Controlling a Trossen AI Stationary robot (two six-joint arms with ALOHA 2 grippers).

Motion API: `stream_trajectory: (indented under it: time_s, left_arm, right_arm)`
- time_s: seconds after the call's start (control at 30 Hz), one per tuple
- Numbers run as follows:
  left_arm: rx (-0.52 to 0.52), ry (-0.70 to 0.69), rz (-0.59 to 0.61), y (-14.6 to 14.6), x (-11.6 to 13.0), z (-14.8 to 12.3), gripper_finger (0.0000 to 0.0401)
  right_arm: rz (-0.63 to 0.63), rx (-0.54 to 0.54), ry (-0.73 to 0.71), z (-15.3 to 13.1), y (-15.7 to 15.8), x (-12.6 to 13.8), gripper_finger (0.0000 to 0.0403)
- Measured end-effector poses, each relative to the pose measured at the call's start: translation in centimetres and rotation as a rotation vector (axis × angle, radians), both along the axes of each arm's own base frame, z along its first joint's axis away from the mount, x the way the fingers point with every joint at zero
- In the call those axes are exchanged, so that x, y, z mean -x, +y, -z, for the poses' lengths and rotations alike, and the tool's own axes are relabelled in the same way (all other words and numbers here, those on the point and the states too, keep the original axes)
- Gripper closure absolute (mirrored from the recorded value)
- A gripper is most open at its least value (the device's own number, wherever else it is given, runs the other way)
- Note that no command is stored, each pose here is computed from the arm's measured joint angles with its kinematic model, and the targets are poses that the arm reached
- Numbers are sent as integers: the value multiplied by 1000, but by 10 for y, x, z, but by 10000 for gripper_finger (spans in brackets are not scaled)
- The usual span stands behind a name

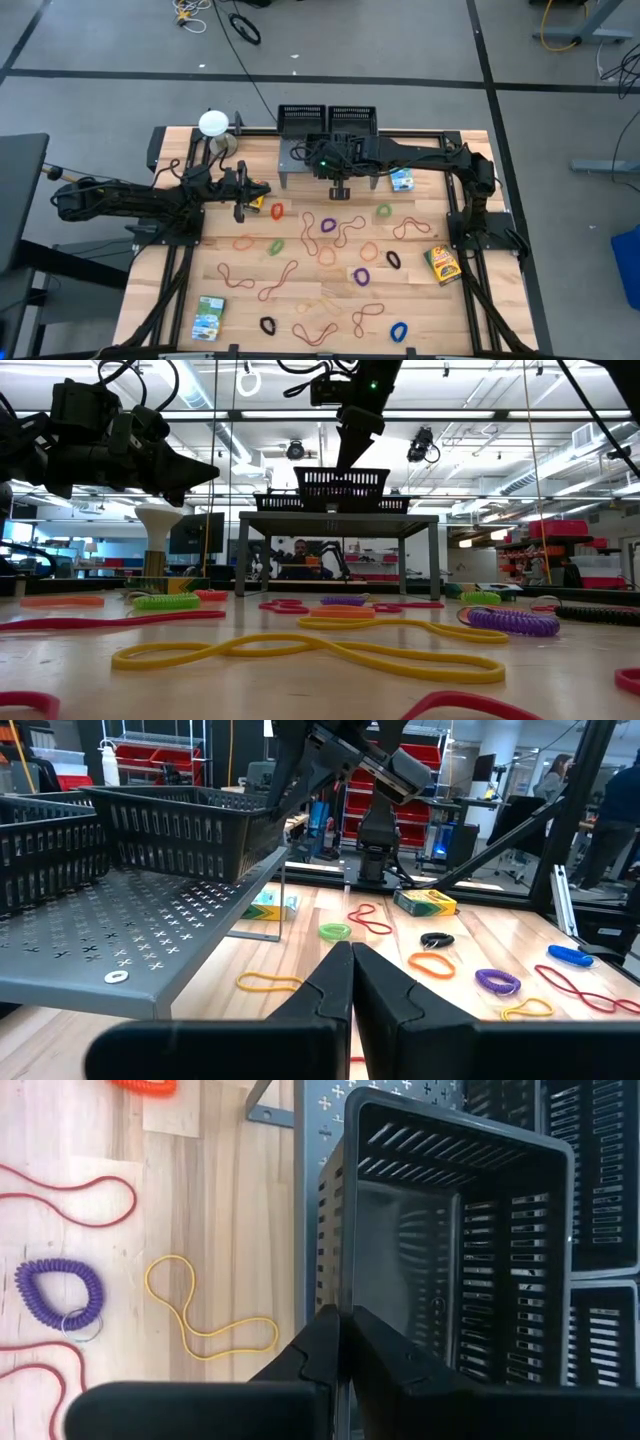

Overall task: Pick & Place Office Desk Supplies
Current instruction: Put the black basket on the shelf, then put the green spring keychain into the top right black basket on the shelf

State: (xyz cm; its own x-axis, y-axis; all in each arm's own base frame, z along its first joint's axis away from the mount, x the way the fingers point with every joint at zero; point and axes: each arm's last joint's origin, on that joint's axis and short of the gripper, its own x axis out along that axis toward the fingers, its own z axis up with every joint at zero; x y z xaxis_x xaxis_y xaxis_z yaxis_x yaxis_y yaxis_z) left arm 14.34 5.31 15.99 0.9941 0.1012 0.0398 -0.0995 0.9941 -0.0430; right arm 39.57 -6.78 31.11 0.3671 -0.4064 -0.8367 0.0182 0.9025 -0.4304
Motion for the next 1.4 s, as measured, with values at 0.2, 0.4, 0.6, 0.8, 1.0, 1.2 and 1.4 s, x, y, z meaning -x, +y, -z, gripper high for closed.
stream_trajectory:
  time_s: [0.2, 0.4, 0.6, 0.8, 1.0, 1.2, 1.4]
  left_arm:
    - [0, 0, 0, 0, 0, 0, 392]
    - [0, 0, 0, 0, 0, 0, 392]
    - [0, 0, 1, 0, 0, 0, 392]
    - [0, 0, 0, 0, 0, 0, 392]
    - [0, 0, 0, 0, 0, 0, 392]
    - [0, 0, 0, 0, 0, 0, 392]
    - [0, 0, 0, 0, 0, 0, 392]
  right_arm:
    - [11, -3, -3, 0, -3, 0, 375]
    - [10, -3, -3, 0, -3, 0, 370]
    - [11, -2, -2, 0, -3, 0, 342]
    - [11, 0, -4, 0, -3, 0, 323]
    - [21, 19, -19, -1, -4, -1, 309]
    - [13, 18, -29, -2, 4, -2, 295]
    - [15, 25, -45, -8, 9, 1, 291]
